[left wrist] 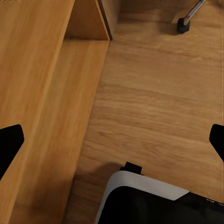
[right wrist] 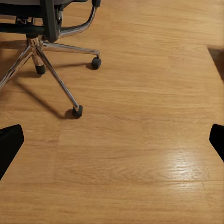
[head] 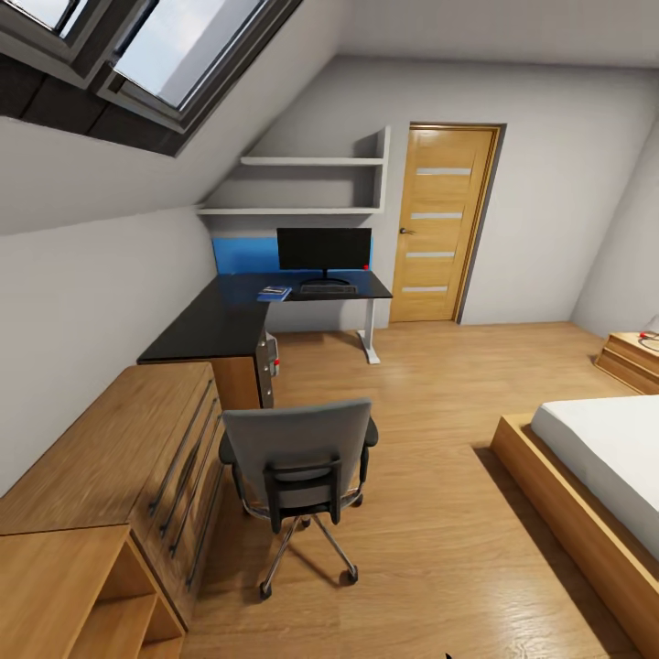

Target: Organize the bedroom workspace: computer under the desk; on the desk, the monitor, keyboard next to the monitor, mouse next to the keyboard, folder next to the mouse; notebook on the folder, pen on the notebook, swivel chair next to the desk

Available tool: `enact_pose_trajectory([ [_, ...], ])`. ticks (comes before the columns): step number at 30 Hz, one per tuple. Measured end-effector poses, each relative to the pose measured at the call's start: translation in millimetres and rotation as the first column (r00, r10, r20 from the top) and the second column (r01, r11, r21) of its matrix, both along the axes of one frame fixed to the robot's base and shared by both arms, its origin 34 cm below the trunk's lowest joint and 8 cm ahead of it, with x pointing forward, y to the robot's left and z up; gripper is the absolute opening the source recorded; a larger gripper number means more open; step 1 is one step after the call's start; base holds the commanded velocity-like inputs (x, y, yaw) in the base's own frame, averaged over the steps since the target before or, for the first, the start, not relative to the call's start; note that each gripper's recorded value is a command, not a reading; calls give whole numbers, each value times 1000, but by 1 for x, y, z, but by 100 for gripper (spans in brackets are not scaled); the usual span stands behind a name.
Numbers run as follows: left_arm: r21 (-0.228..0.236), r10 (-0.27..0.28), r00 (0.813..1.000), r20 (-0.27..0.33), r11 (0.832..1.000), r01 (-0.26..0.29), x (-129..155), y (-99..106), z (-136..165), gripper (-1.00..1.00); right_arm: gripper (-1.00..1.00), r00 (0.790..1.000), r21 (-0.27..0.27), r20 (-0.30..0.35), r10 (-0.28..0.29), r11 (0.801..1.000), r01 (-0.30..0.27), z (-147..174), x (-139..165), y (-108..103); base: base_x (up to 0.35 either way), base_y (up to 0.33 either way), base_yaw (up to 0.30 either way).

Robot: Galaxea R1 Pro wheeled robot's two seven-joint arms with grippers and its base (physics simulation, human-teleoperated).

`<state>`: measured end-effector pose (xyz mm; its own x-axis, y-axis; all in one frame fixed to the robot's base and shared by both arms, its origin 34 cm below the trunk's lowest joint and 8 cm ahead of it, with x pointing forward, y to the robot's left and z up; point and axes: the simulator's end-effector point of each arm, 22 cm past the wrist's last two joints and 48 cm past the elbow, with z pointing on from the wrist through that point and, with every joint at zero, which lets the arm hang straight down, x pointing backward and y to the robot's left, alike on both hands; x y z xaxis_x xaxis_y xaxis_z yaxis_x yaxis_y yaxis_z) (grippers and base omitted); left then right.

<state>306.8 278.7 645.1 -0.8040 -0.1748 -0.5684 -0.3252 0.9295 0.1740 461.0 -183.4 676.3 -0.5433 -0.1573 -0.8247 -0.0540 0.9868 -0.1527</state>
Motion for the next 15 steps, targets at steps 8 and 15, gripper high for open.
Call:
enact_pose_trajectory([
  [8, -33, 33, 993, 115, 999, -29, 25, -19, 16, 100, 100, 1000, 4, 1, 2, 1000, -2, -1, 1, 3, 0, 0, 0],
  [15, -41, 38, 993, 114, 999, -33, 26, -23, 8, 100, 100, 1000, 5, 1, 0, 1000, 0, -8, 2, 3, 0, 0, 0],
])
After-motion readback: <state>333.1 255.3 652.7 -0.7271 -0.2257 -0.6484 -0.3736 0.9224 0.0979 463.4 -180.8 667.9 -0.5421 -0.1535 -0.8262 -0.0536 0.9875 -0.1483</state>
